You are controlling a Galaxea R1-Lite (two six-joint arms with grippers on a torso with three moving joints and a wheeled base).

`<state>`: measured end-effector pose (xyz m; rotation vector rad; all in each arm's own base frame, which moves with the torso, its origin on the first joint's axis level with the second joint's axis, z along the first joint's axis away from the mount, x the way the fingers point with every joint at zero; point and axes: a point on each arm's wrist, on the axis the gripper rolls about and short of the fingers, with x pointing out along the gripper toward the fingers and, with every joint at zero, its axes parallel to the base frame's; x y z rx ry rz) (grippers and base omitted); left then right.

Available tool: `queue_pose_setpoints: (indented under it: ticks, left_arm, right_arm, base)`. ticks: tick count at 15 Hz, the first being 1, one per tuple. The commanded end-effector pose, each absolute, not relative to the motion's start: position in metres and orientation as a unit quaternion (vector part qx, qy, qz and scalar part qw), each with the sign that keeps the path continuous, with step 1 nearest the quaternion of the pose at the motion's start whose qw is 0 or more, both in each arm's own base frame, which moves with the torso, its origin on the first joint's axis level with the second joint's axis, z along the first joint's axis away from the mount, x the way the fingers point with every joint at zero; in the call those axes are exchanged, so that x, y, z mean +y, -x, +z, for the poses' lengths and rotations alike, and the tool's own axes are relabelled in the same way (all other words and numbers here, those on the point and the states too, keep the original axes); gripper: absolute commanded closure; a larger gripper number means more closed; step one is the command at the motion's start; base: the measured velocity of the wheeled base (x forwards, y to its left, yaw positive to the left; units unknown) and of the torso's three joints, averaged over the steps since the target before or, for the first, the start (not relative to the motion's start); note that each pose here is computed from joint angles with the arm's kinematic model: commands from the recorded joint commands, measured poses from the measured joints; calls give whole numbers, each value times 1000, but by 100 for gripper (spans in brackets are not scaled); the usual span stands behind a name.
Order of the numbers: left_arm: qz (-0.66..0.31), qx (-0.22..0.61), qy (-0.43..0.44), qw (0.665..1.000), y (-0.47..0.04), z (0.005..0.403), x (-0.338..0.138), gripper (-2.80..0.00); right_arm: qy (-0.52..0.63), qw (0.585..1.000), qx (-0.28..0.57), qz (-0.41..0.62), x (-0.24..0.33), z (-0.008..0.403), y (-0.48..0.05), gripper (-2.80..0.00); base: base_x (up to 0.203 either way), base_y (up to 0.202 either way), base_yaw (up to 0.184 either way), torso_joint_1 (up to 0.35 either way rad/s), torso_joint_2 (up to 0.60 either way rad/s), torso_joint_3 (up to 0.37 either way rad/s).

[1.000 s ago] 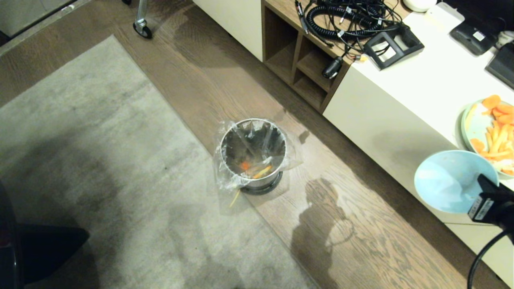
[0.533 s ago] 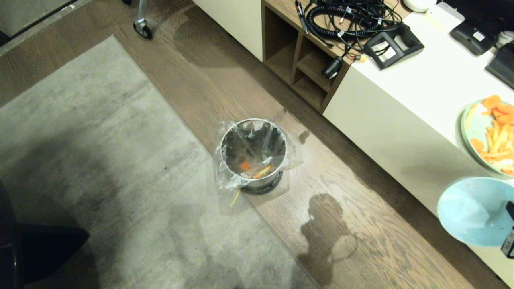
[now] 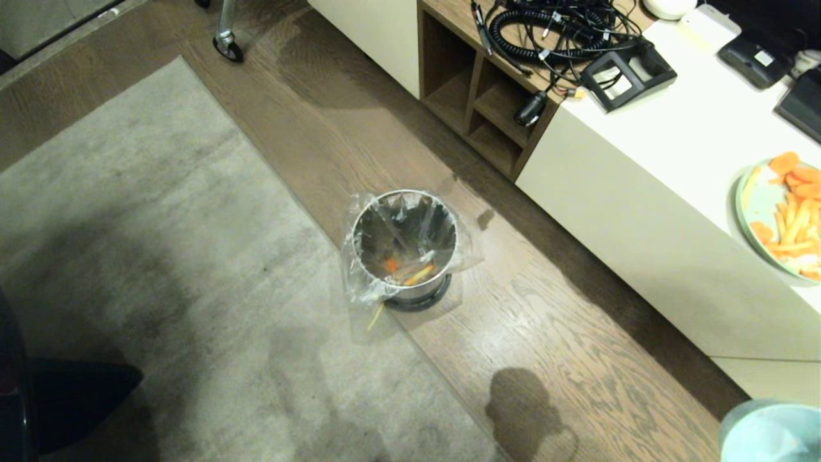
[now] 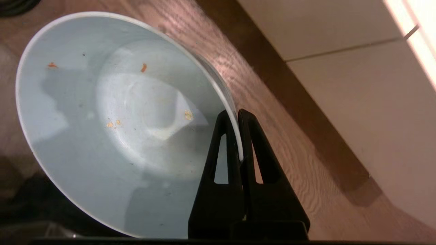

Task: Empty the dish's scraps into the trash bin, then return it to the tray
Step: Put the bowl back to the table

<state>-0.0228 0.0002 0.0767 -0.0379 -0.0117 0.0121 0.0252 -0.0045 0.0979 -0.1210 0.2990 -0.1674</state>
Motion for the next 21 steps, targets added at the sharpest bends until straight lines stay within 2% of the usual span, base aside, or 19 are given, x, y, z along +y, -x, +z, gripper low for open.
queue_pose_setpoints:
  ticks: [1,3,10,21]
  left_arm:
    - [6,-6,19,1000,23,77,0,0]
    - [6,-6,19,1000,23,77,0,0]
    - [7,-6,20,1000,23,77,0,0]
    - [6,-6,19,1000,23,77,0,0]
  right_arm:
    - [59,990,117,-60,-2,87,-4,0]
    - [58,991,118,-22,0,80,4,0]
    - [43,999,4,-5,0,75,23,0]
    - [23,1000,0,-5,0,75,23,0]
  base:
    - [0,0,0,0,0,0]
    - [0,0,0,0,0,0]
    - [0,0,0,0,0,0]
    - [0,0,0,0,0,0]
